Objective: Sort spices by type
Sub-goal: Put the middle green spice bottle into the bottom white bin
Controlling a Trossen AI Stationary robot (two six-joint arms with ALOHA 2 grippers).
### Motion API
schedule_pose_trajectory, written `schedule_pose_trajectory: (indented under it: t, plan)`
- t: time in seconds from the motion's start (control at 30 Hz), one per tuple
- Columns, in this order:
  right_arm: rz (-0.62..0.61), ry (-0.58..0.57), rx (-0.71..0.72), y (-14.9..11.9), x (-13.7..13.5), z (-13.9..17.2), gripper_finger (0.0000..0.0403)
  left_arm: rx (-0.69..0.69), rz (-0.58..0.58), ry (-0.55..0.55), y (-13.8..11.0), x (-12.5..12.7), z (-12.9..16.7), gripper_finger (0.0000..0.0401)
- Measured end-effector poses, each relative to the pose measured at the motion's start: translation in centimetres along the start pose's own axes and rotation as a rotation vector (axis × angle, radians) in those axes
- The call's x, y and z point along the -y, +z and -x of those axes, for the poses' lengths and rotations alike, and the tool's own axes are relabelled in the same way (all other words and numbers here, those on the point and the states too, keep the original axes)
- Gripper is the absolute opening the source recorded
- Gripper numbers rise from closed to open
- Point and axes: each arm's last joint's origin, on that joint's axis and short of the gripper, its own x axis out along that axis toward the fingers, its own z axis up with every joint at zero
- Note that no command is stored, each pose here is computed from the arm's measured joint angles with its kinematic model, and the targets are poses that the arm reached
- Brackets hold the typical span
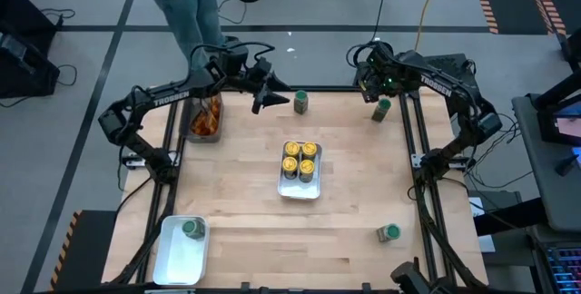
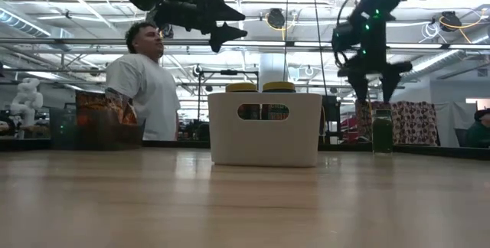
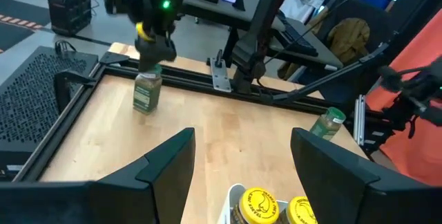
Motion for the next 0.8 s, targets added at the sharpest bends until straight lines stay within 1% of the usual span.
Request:
schedule_pose_trajectory:
  t: [0.07,0.13,0.23,0.37,0.57,0.8]
  plan:
    - [-0.004,0.037,-0.045,-0.5,0.3,-1.4,0.0334,-0.004,0.002,-0.005,0.0,0.1,-0.1,0.0242]
    - [-0.008,0.057,-0.047,-0.8,0.4,-2.6,0.0334,-0.006,0.004,-0.007,-0.1,0.2,-0.2,0.0242]
    - [-0.022,0.063,-0.052,-1.4,0.3,-3.9,0.0334,-0.006,0.002,-0.005,-0.1,0.3,-0.3,0.0242]
    - [-0.023,0.071,-0.038,-1.9,0.0,-4.9,0.0334,-0.007,0.001,-0.007,-0.1,0.4,-0.4,0.0242]
    - [-0.042,0.075,-0.021,-2.0,-0.2,-5.3,0.0327,-0.008,0.027,-0.001,-0.1,0.4,-0.4,0.0242]
    - [-0.094,0.068,-0.038,-2.1,-0.1,-5.3,0.0289,-0.009,0.029,0.005,-0.1,0.4,-0.5,0.0242]
